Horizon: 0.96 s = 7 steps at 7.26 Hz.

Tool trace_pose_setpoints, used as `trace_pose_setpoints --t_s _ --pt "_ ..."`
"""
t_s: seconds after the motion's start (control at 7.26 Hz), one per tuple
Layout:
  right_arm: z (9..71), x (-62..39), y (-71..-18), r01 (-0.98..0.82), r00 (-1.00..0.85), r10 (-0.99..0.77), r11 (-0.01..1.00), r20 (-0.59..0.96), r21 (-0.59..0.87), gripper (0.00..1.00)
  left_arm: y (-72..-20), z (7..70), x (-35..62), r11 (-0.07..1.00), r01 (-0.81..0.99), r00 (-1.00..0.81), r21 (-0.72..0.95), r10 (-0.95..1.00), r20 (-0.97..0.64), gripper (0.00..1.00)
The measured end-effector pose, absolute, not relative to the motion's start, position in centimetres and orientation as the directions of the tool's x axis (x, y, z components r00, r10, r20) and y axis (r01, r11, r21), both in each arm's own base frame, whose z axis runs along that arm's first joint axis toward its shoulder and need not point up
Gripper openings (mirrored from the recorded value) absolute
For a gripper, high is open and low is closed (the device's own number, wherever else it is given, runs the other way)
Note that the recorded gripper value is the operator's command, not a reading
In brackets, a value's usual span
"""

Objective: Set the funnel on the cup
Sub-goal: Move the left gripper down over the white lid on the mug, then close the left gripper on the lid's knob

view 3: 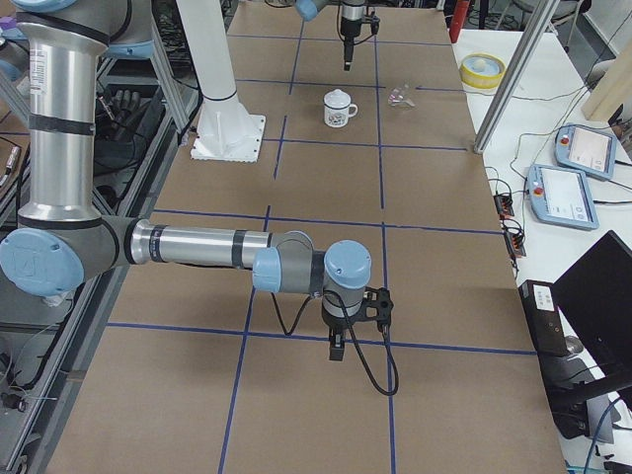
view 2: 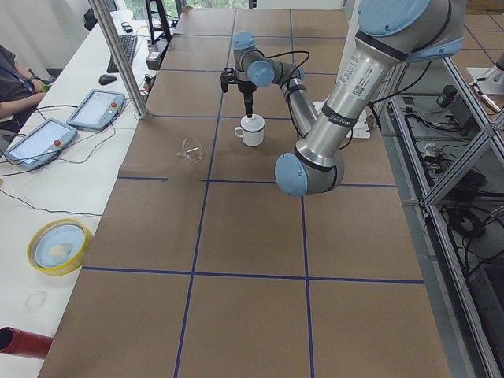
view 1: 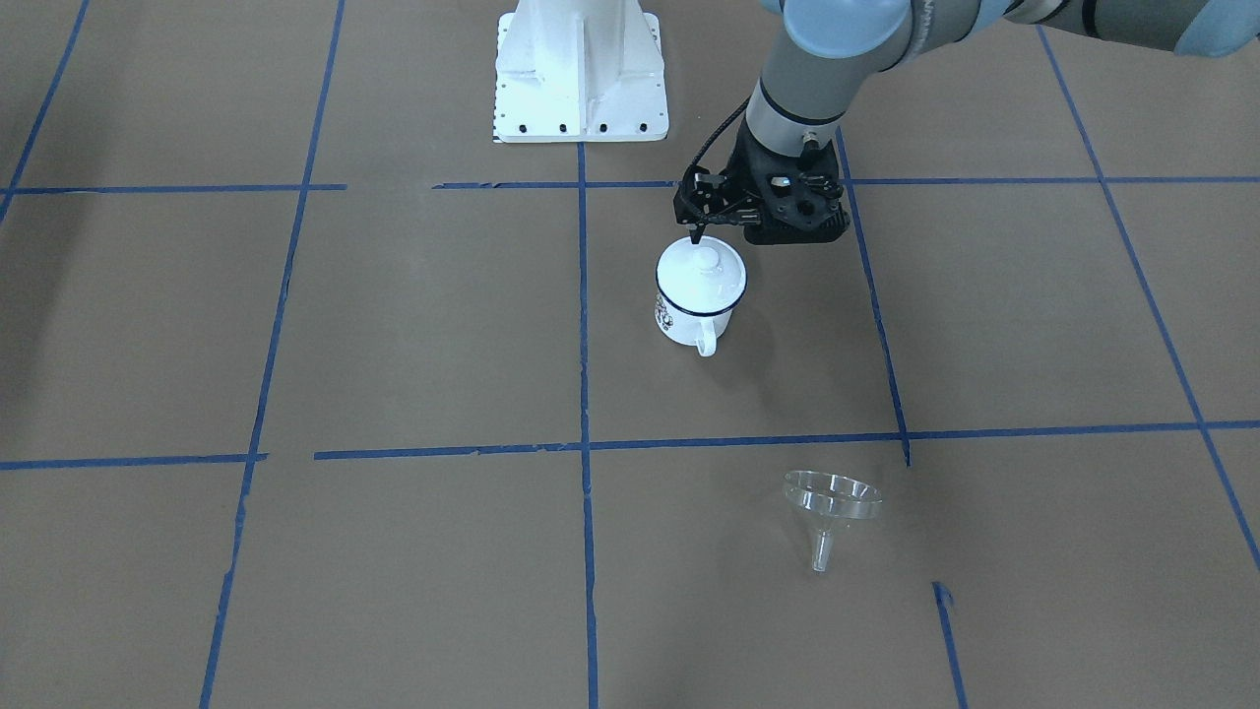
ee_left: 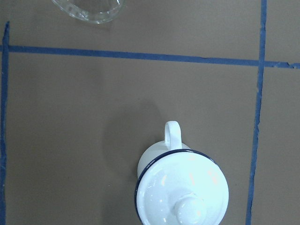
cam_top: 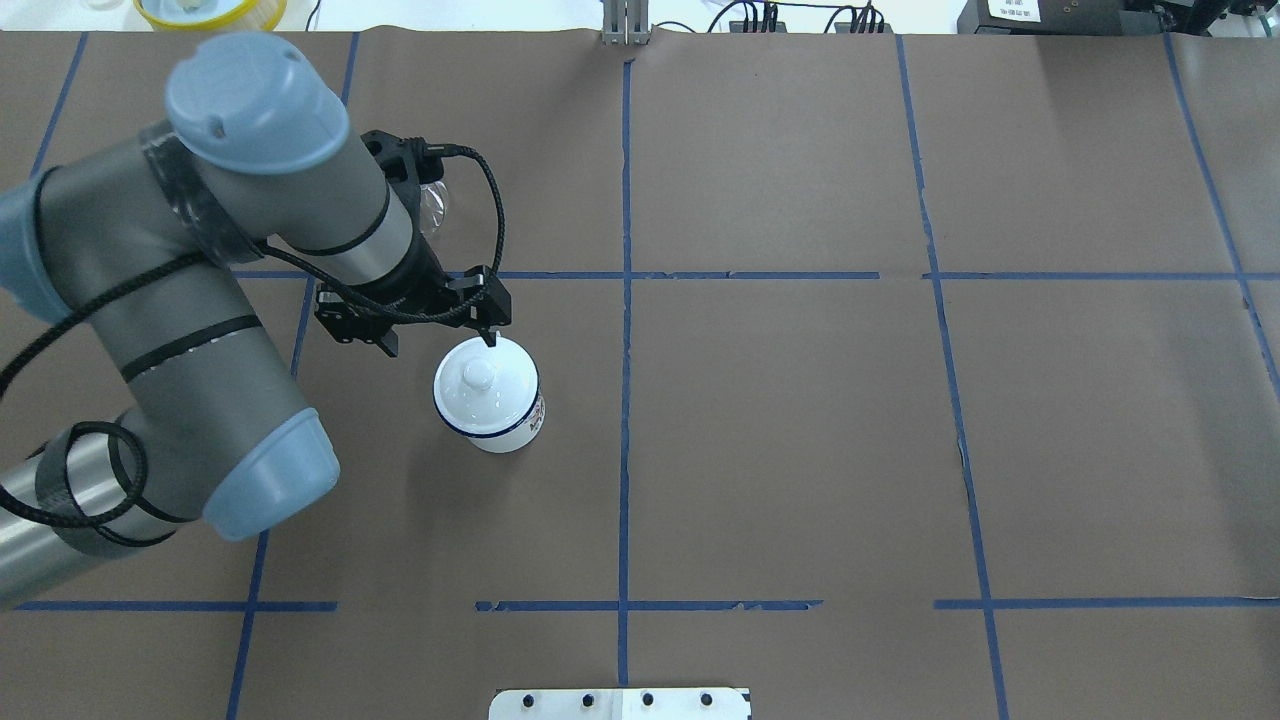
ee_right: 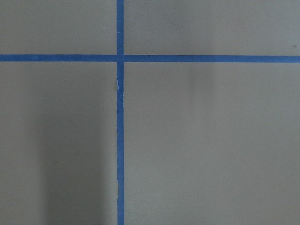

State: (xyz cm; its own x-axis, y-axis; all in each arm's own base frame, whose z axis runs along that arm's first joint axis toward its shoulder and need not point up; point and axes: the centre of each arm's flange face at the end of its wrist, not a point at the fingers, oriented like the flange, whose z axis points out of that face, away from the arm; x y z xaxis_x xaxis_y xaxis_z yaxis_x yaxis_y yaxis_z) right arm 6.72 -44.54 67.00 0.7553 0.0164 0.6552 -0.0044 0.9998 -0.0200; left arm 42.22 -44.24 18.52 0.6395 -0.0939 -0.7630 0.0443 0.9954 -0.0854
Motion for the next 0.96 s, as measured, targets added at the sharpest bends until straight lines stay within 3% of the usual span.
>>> trace_pose_setpoints --t_s 0.55,0.69,0.96 --pt "67.0 6.7 -44.5 -0.004 0.755 0.016 1.000 0.655 -0.020 1.00 -43.4 19.9 46.0 0.991 0.082 0.662 -0.102 -0.131 -0.738 0.85" --pt "67.0 6.7 -44.5 -0.004 0.755 0.016 1.000 0.655 -0.020 1.00 -43.5 20.3 46.6 0.991 0.086 0.660 -0.106 -0.136 -0.739 0.77" --pt "67.0 6.7 -44.5 -0.004 0.755 0.016 1.000 0.655 -0.020 1.00 -43.7 20.6 47.1 0.990 0.091 0.654 -0.110 -0.143 -0.743 0.45"
